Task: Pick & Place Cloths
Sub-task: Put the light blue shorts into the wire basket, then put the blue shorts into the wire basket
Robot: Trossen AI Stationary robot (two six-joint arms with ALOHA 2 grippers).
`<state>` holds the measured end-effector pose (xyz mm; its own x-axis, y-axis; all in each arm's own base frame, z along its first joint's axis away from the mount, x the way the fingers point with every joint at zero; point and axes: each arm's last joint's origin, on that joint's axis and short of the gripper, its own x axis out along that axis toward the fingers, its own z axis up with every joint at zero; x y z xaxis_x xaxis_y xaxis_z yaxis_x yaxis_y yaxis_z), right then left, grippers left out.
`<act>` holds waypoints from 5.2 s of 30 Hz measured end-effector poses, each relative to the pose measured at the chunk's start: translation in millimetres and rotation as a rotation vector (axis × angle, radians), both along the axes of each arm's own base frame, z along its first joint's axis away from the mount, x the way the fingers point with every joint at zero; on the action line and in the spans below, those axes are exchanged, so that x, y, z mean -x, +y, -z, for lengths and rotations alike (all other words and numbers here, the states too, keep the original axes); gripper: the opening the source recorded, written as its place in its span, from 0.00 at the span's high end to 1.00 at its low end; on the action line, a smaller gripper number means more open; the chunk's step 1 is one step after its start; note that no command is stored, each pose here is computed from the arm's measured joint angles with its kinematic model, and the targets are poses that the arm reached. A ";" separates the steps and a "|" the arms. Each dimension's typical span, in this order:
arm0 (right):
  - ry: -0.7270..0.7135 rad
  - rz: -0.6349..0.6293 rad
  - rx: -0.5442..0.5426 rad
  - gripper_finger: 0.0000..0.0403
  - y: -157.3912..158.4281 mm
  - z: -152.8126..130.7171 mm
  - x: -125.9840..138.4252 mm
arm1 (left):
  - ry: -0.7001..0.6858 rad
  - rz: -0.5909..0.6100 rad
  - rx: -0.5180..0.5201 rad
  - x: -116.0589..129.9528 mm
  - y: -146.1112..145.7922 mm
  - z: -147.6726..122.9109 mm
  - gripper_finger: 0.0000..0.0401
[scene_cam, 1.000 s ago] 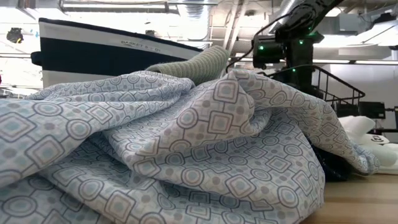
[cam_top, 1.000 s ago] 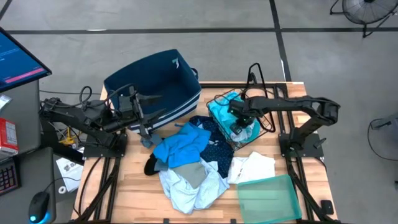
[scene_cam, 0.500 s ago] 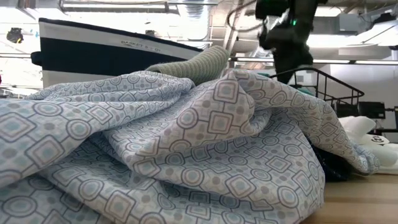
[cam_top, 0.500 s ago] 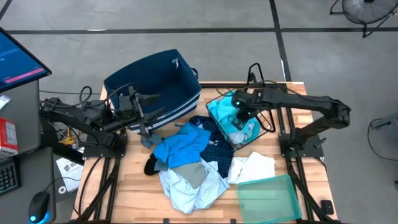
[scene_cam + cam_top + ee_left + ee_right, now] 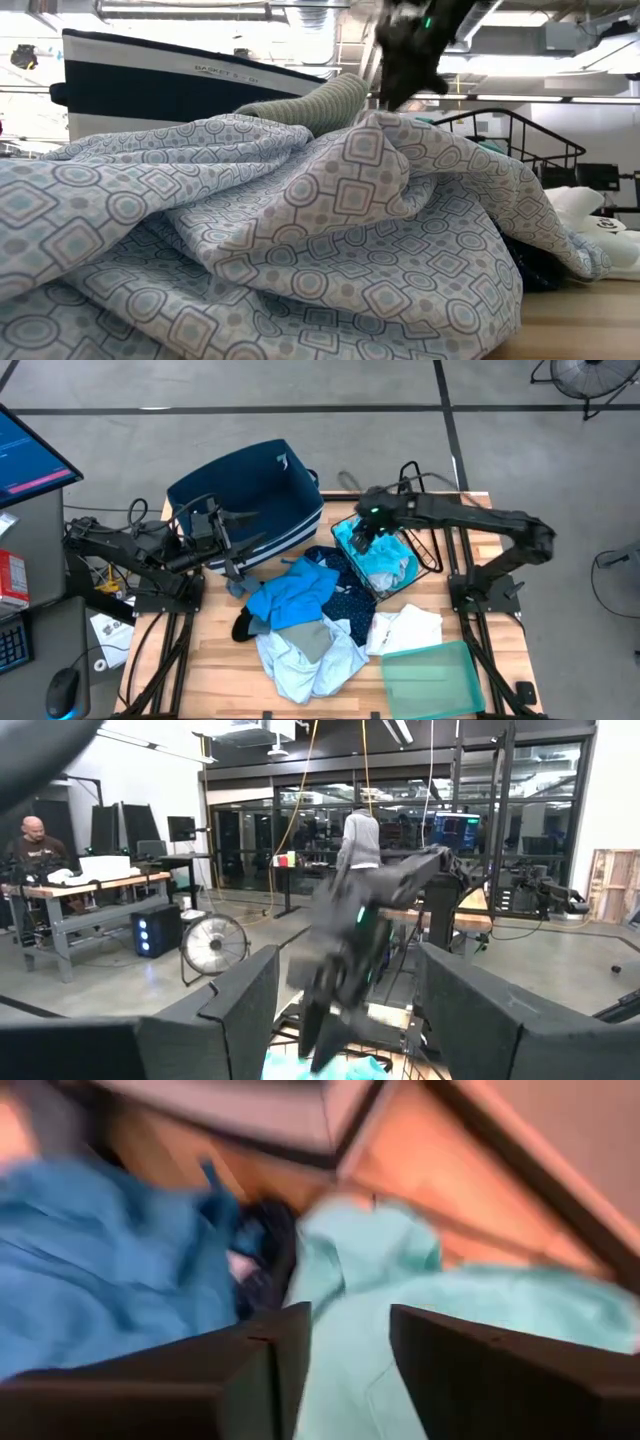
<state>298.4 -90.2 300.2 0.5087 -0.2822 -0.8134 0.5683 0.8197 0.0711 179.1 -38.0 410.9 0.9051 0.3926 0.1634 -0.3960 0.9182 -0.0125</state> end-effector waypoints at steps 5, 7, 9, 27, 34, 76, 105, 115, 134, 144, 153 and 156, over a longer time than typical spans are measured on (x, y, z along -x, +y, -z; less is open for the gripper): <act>0.220 0.008 -0.087 0.86 -8.5 54.6 -6.6 | 0.000 0.000 0.000 0.0 0.0 0.0 0.46; 0.300 0.014 -0.115 0.95 -9.0 73.1 -2.1 | 0.000 0.000 0.000 0.0 0.0 0.0 0.46; 0.360 0.015 -0.141 0.98 -7.1 88.6 5.6 | 0.000 0.000 0.000 0.0 0.0 0.0 0.46; 0.454 -0.006 -0.266 0.98 8.0 133.4 25.2 | 0.001 0.000 0.000 0.0 0.0 0.1 0.46; 0.230 0.003 -0.185 0.99 2.0 57.4 28.3 | 0.001 0.000 0.000 -0.2 0.0 0.2 0.46; 0.411 -0.077 -0.207 1.00 -6.3 144.7 14.7 | 0.018 -0.019 -0.001 -0.2 0.3 1.8 0.46; 0.217 -0.042 -0.261 0.72 51.1 19.1 74.6 | 0.031 -0.042 0.005 -0.2 0.9 3.2 0.42; 0.410 0.088 -0.310 0.98 42.3 121.3 79.0 | 0.030 -0.039 0.024 -2.4 0.2 4.6 0.43; 0.288 -0.002 -0.290 0.92 43.0 67.5 65.1 | 0.161 0.036 -0.032 -35.0 -12.2 27.9 0.42; 0.138 -0.062 -0.245 0.64 50.2 6.5 79.2 | 0.410 0.198 -0.072 -49.9 -28.6 61.4 0.31; -0.075 -0.119 -0.243 0.48 68.3 -46.5 95.7 | 0.698 0.219 0.080 -53.3 -48.9 106.0 0.27; -0.087 -0.102 -0.234 0.49 70.8 -49.0 98.8 | 0.780 0.233 0.076 -64.8 -58.3 124.8 0.27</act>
